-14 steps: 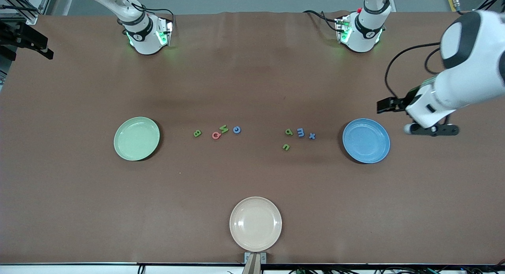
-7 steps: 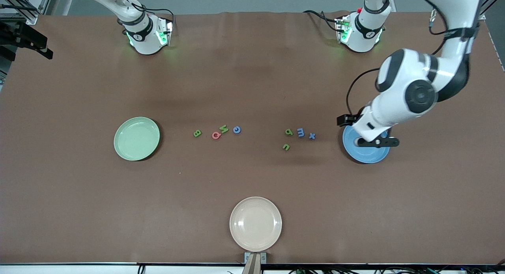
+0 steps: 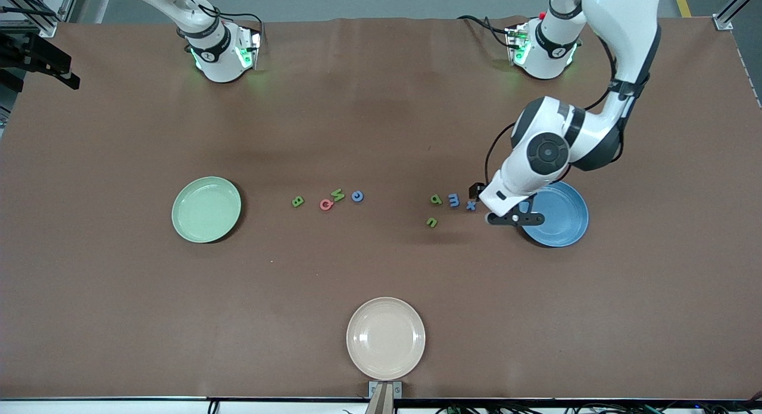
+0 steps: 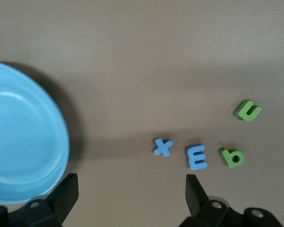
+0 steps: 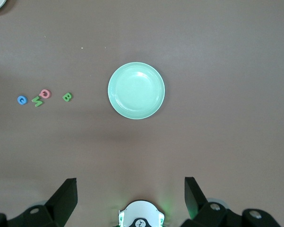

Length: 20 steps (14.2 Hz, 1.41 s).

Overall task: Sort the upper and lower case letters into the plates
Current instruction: 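Reach the left gripper down toward the blue x beside the blue plate, then grasp the blue x with the left gripper while the right gripper reaches B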

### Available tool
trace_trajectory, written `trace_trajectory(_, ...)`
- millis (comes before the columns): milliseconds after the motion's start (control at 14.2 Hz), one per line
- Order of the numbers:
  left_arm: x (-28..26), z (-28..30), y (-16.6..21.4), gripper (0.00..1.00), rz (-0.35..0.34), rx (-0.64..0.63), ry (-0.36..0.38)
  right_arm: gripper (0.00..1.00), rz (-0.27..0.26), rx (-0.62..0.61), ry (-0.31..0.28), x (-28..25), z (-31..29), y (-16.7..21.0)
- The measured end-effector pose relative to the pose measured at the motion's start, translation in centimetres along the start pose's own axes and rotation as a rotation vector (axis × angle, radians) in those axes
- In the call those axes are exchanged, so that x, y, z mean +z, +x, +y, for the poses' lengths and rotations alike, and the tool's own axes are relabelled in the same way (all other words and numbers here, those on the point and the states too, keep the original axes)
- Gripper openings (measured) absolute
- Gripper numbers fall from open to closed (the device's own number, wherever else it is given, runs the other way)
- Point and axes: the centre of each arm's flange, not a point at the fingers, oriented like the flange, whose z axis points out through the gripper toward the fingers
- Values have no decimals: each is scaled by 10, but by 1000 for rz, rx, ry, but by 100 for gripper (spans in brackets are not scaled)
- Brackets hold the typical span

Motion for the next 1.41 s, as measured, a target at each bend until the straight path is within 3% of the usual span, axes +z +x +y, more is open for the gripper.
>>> trace_trajectory(282,38,16,-1,100,5,27,-12,100,-34,10,-3,16,6,13)
trace_trajectory(494,62,21,-10,97,21,49,-17,100,-92,37,-1,61,21,50)
trace_trajectory(636,75,18,-18,93,26,82,10,100,-150,68,3,110,41,83)
trace_trajectory(777,81,14,-21,81,26,94,22,100,-172,78,5,145,50,107)
trace_trajectory(918,83,14,-22,77,36,97,18,100,-168,135,-8,156,28,117)
trace_trajectory(1200,89,15,-21,69,56,100,4,100,-124,385,-53,178,-61,125)
trace_trajectory(1412,96,16,-20,67,71,117,5,100,-103,568,-40,223,-101,125)
